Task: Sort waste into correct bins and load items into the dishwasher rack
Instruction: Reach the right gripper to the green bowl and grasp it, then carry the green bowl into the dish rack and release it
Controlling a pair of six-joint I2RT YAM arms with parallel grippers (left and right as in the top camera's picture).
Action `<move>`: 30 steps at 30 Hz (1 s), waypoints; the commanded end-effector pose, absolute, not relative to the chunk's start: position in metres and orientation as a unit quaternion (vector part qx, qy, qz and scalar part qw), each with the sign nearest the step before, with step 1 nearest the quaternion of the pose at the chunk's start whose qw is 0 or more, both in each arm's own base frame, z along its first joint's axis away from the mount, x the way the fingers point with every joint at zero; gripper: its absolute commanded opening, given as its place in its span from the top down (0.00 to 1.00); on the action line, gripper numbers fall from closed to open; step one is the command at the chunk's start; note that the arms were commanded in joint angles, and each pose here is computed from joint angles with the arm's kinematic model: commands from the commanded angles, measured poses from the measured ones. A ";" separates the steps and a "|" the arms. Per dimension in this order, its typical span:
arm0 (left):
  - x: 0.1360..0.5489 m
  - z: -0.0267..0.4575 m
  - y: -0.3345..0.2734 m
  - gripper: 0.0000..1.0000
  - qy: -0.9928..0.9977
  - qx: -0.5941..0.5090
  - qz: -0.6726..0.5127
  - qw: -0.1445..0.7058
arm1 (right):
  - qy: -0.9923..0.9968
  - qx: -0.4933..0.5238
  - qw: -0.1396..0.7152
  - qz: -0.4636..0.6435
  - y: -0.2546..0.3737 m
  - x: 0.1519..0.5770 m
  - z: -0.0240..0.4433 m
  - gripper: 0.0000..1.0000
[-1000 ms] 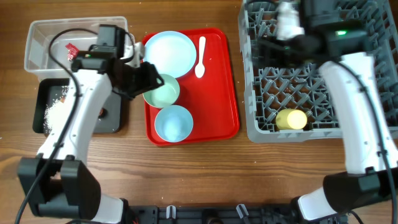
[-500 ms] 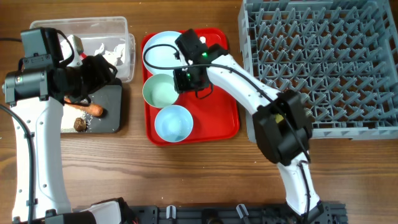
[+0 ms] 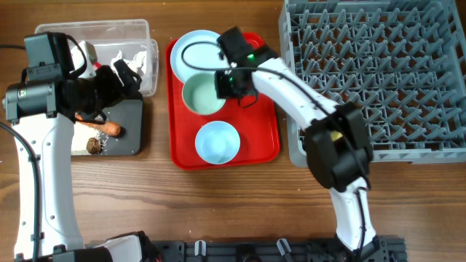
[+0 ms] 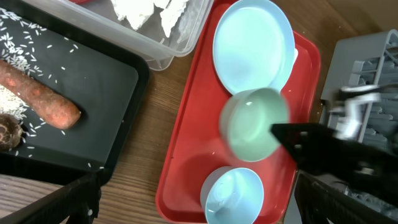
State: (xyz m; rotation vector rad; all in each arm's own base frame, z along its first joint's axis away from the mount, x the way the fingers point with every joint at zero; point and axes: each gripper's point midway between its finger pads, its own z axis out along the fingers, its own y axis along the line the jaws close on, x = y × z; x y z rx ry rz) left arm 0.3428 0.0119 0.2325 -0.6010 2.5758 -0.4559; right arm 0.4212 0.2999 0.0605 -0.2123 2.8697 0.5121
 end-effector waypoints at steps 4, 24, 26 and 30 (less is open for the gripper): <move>0.345 0.233 0.015 0.00 0.935 -0.221 -0.161 0.228 | 0.954 -0.048 0.255 0.147 0.210 0.445 0.206 0.96; 0.359 0.241 0.018 0.00 0.924 -0.224 -0.165 0.261 | 0.881 0.085 0.398 -0.242 -0.039 0.464 0.313 0.96; 0.359 0.241 0.018 0.00 0.925 -0.224 -0.165 0.260 | 0.866 0.033 0.395 -0.304 -0.033 0.478 0.315 0.96; 0.359 0.241 0.018 0.00 0.925 -0.224 -0.165 0.261 | 0.833 -0.123 0.307 -0.444 -0.002 0.510 0.272 0.96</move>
